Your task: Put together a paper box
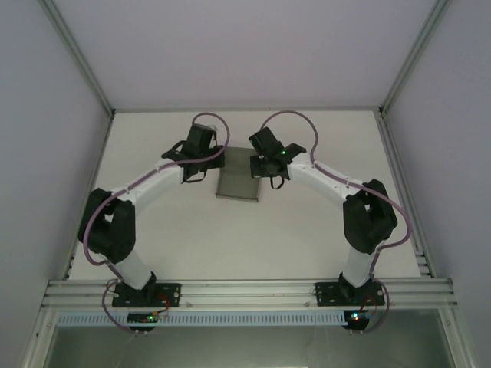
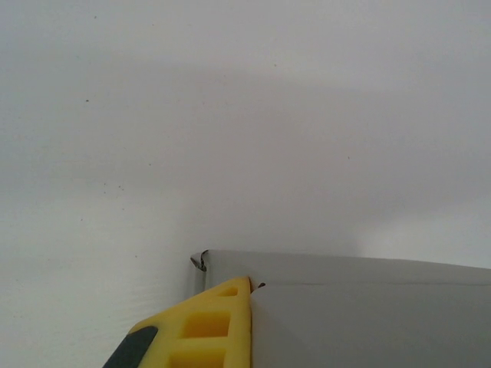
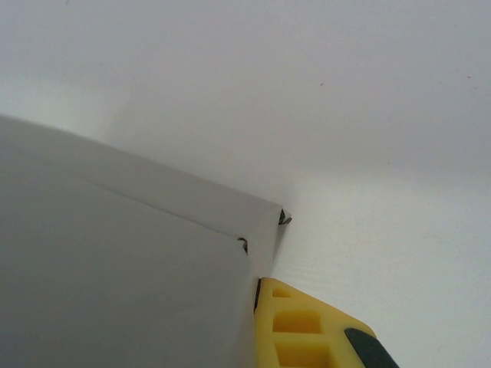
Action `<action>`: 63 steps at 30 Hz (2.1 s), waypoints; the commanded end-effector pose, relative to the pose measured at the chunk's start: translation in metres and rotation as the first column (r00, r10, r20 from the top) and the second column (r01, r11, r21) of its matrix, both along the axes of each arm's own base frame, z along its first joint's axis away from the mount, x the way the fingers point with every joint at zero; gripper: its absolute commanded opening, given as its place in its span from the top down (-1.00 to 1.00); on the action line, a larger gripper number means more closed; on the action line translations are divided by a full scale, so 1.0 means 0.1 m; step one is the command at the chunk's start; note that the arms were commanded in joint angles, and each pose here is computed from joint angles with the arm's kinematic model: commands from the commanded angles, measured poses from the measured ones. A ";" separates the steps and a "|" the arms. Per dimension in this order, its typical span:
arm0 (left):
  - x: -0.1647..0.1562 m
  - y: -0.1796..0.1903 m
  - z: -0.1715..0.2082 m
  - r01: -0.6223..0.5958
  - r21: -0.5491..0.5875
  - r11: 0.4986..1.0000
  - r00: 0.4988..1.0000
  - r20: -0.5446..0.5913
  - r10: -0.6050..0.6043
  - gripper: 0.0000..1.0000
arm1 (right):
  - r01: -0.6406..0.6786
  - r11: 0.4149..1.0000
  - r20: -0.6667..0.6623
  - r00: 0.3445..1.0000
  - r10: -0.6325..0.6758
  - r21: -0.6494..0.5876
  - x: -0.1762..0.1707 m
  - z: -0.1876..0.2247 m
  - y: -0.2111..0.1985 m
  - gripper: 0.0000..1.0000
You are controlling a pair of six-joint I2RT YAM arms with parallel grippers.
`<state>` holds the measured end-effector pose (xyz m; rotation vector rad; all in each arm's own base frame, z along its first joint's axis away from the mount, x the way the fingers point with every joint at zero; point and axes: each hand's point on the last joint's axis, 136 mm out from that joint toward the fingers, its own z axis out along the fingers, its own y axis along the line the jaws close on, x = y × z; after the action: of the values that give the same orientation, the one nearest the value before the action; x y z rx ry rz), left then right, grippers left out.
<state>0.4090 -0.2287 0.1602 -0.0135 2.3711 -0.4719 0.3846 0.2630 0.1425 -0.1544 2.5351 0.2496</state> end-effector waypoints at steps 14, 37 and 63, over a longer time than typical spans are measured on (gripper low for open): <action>-0.13 -0.26 -0.30 -0.107 -0.023 0.994 0.994 0.022 0.107 1.00 | 0.176 0.984 0.125 0.977 -0.176 0.004 0.11 -0.19 0.19 1.00; -0.79 0.24 -0.20 -0.073 0.119 0.990 0.997 -0.003 0.074 -0.09 | 0.068 0.955 0.217 0.976 -0.005 -0.287 -0.47 -0.74 -0.10 1.00; -0.27 0.10 -0.43 -0.024 -0.329 0.944 0.909 -0.401 -0.116 -0.76 | -0.005 0.947 0.197 0.978 0.073 -0.322 -0.55 -0.84 0.01 0.86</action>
<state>0.3850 -0.2053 0.1053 -0.2708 2.7063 -0.8332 0.3531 0.2747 0.0952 -0.1847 2.2398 -0.0476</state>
